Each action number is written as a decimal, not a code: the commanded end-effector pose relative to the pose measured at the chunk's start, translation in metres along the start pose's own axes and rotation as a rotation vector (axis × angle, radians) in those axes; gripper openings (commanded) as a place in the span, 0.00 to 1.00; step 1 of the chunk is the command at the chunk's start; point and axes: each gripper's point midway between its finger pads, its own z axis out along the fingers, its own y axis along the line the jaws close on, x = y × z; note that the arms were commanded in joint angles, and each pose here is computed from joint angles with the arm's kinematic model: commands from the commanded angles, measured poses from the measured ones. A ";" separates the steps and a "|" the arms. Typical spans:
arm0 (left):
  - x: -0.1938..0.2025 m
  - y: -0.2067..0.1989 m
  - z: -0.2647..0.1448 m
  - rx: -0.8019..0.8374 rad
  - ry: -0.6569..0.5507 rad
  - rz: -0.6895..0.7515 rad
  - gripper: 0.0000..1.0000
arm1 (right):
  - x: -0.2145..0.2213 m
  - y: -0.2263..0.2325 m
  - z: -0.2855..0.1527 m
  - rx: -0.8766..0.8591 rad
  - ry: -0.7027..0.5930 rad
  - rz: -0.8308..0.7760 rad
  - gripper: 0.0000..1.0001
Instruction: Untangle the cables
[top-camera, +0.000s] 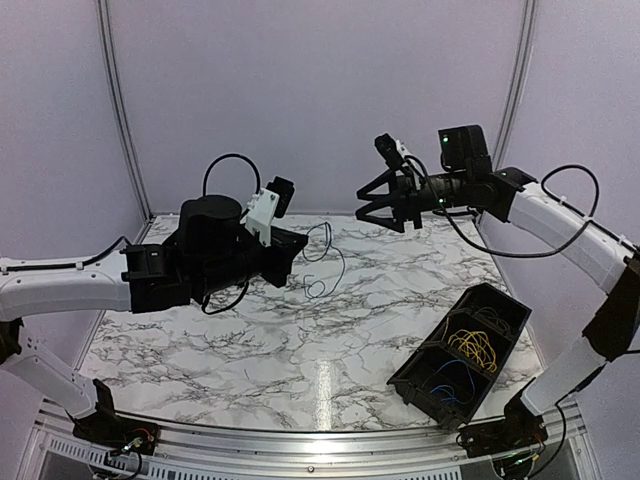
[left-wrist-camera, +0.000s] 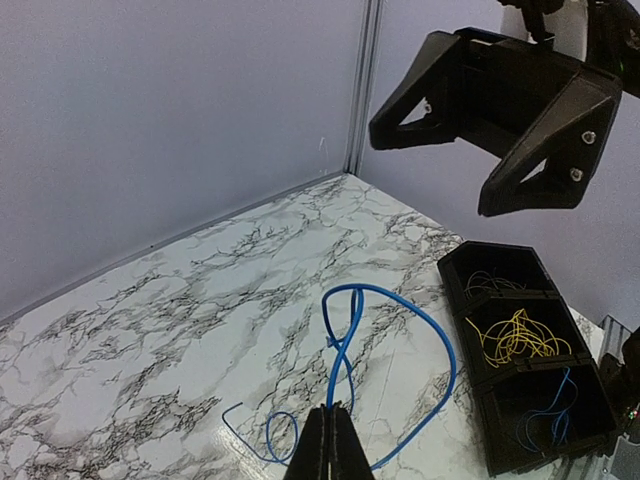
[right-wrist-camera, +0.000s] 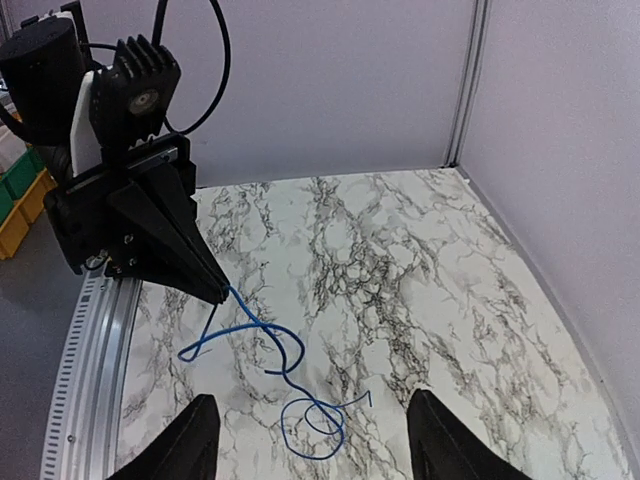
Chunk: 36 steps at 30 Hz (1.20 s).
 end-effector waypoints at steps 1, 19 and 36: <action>0.002 -0.005 0.007 0.026 -0.004 -0.019 0.00 | 0.005 0.012 0.031 -0.084 0.046 0.071 0.68; -0.017 -0.009 -0.009 0.075 -0.061 -0.082 0.00 | 0.100 -0.052 0.074 0.253 0.286 0.315 0.74; -0.068 -0.004 -0.057 0.109 -0.254 -0.137 0.00 | 0.165 -0.106 0.040 0.410 0.398 0.405 0.79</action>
